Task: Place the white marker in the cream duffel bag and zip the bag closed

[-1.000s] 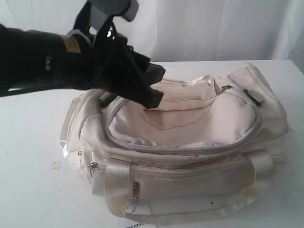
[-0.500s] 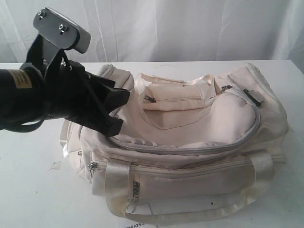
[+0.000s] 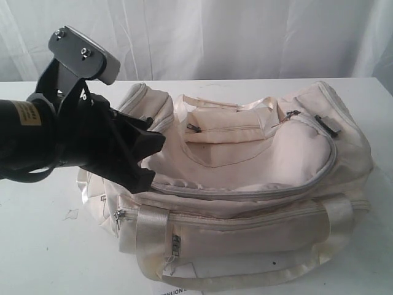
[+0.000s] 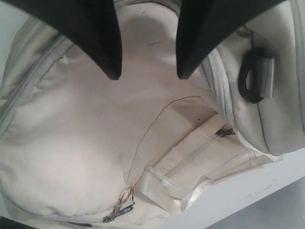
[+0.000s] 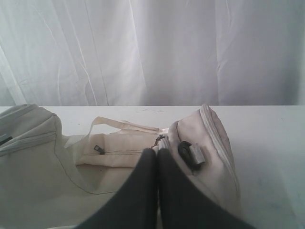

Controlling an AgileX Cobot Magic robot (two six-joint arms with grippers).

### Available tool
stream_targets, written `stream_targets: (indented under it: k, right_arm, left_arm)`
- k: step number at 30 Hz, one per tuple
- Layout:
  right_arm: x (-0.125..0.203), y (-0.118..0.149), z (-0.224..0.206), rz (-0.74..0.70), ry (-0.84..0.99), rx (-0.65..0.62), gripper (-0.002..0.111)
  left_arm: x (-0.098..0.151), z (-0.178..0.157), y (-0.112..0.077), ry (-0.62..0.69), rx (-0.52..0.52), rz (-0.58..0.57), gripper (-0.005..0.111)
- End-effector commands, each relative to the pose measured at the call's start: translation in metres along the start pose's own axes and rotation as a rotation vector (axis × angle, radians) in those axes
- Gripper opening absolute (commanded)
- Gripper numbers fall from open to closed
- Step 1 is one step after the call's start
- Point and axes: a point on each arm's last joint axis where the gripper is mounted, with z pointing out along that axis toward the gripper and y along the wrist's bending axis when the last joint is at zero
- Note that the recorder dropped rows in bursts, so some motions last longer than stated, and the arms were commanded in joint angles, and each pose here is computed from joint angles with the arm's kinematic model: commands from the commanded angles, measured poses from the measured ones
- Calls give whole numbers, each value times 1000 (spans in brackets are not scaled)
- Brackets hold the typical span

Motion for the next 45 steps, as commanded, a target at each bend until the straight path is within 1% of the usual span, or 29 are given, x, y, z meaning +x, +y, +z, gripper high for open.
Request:
stream_targets:
  k: [1, 10, 12, 15, 17, 21, 26, 30, 33, 42, 45]
  right_arm:
    - [-1, -1, -1, 7, -13, 7, 0]
    - [0, -1, -6, -25, -43, 10, 0]
    - [5, -2, -10, -39, -60, 16, 0]
    - [22, -5, -14, -132, -88, 43, 0]
    - [33, -8, -17, -158, -142, 66, 0]
    - [49, -11, -23, -114, -206, 81, 0]
    - [69, -13, -26, -72, -201, 73, 0]
    - [70, -12, -28, -59, -210, 62, 0]
    - [69, -11, -29, -92, -220, 60, 0]
    - [68, -11, -32, -95, -245, 58, 0]
    - [70, -11, -32, -106, -227, 56, 0]
  left_arm:
    - [2, -3, 0, 10, 6, -11, 42]
    - [2, -3, 0, 10, 6, -11, 42]
    - [2, -3, 0, 10, 6, -11, 42]
    - [2, -3, 0, 10, 6, -11, 42]
    - [2, -3, 0, 10, 6, -11, 42]
    - [2, -3, 0, 10, 6, -11, 42]
    - [2, -3, 0, 10, 6, -11, 42]
    - [2, -3, 0, 10, 6, -11, 42]
    - [2, -3, 0, 10, 6, -11, 42]
    - [2, -3, 0, 10, 6, -11, 42]
    - [2, -3, -1, 11, 6, -11, 42]
